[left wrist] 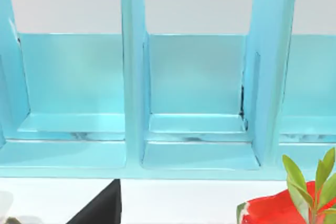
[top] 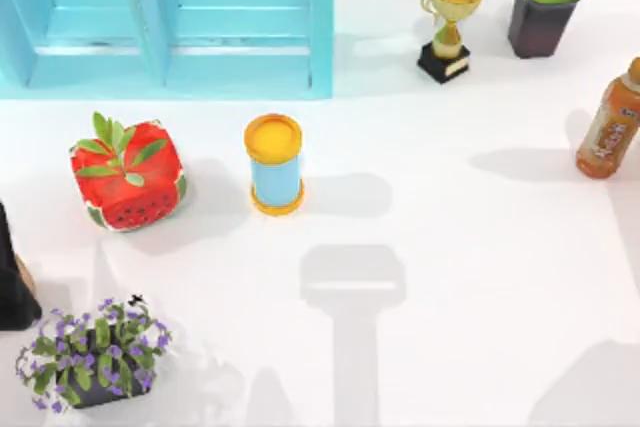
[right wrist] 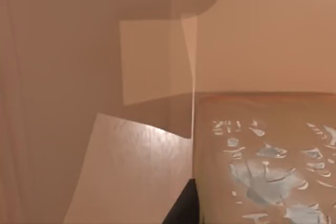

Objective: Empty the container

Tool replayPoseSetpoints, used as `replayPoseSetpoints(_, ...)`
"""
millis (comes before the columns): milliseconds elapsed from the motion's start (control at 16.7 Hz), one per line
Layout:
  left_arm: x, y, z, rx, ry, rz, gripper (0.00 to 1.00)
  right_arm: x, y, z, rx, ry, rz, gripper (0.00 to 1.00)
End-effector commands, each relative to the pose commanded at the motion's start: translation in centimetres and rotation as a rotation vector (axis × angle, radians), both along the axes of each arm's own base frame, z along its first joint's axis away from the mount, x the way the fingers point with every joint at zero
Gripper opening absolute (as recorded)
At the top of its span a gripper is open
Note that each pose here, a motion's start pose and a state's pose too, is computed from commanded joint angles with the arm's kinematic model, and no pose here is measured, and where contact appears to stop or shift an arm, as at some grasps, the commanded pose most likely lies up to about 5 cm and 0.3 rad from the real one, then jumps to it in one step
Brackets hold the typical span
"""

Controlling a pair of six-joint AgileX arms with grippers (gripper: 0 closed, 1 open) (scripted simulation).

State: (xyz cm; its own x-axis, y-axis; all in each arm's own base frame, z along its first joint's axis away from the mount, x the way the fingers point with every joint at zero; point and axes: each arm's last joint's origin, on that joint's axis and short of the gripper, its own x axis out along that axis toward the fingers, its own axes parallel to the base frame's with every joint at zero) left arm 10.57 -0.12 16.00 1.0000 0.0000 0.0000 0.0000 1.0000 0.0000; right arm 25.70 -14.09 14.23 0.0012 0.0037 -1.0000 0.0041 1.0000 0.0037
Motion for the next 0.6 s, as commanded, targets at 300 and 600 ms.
replayPoseSetpoints(300, 0.0, 0.0, 0.0, 0.000, 0.000, 0.000, 1.00, 0.0, 0.0, 0.1, -0.002, -0.003, -0.002, 0.00)
replayPoseSetpoints(600, 0.0, 0.0, 0.0, 0.000, 0.000, 0.000, 1.00, 0.8, -0.6, 4.1, -0.002, -0.006, -0.006, 0.00)
